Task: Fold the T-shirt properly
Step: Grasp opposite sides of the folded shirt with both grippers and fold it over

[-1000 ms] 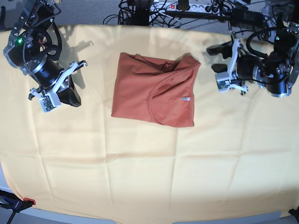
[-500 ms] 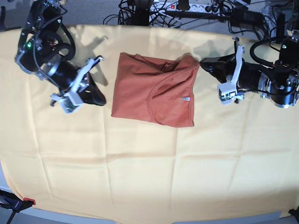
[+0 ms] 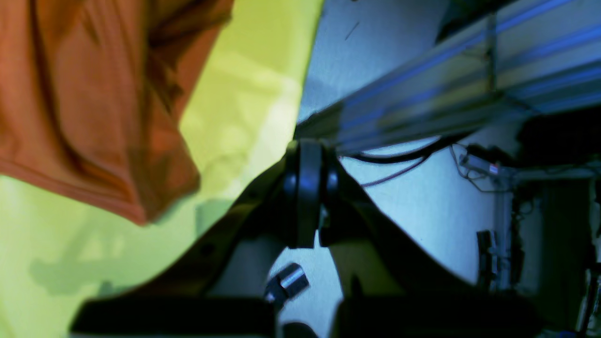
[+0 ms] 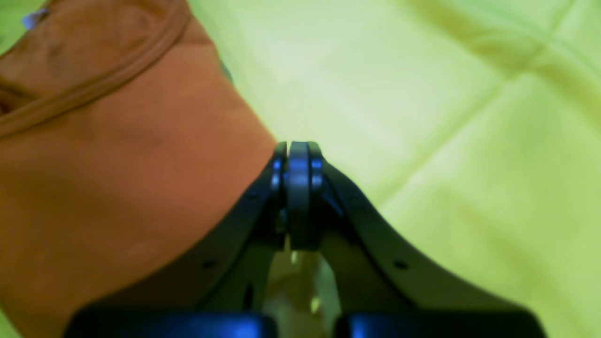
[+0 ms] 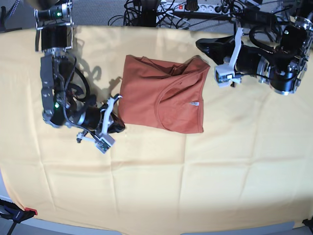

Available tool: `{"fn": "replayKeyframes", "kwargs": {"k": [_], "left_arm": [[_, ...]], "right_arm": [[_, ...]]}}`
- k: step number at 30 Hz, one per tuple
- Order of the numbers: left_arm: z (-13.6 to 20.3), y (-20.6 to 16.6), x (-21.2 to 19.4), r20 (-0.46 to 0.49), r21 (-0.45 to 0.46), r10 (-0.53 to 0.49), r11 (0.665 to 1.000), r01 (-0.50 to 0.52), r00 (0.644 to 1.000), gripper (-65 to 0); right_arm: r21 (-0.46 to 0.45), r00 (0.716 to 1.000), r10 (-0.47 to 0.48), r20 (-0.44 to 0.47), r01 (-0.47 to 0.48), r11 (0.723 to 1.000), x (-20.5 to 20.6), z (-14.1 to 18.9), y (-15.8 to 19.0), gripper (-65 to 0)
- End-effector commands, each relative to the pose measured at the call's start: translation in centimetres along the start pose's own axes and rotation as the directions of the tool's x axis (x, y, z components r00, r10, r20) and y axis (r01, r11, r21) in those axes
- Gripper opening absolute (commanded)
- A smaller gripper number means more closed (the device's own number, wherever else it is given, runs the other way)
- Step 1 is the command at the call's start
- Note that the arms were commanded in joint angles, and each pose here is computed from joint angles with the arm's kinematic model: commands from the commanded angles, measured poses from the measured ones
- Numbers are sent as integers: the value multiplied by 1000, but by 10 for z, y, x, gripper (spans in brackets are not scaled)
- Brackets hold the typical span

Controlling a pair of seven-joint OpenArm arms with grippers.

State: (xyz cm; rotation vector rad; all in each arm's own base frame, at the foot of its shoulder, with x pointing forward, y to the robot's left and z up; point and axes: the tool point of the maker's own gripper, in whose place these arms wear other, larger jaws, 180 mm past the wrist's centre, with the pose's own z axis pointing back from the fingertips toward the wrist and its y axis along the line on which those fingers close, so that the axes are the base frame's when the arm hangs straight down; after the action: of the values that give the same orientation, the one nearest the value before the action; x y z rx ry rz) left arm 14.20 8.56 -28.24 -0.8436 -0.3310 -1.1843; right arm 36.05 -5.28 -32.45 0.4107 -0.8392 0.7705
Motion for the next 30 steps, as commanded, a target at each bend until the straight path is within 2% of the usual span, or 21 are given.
{"fn": "replayKeyframes", "kwargs": {"k": [1, 8, 12, 21, 26, 30], "left_arm": [[4, -2, 5, 17, 3, -18, 1000, 18, 1000, -650], [-10, 13, 2, -4, 87, -39, 995, 39, 999, -650], [-17, 20, 8, 17, 125, -59, 990, 57, 998, -650], [-59, 20, -18, -138, 156, -161, 971, 182, 977, -650], [-58, 30, -21, -179, 204, -195, 951, 230, 964, -650], [-56, 36, -27, -203, 223, -192, 946, 236, 960, -650]], "right_arm": [[-1, 998, 24, 58, -24, 1000, 25, 1, -7, -650], [63, 996, 81, -43, -78, 995, 29, -31, -10, -650], [51, 987, 120, -102, -116, 992, 22, -38, -16, -650], [48, 984, 73, -161, -66, 997, -5, -42, -26, -650], [52, 984, 66, -164, -58, 997, -6, -43, -25, -650], [92, 985, 32, -169, -16, 996, -7, -41, -18, -650]]}}
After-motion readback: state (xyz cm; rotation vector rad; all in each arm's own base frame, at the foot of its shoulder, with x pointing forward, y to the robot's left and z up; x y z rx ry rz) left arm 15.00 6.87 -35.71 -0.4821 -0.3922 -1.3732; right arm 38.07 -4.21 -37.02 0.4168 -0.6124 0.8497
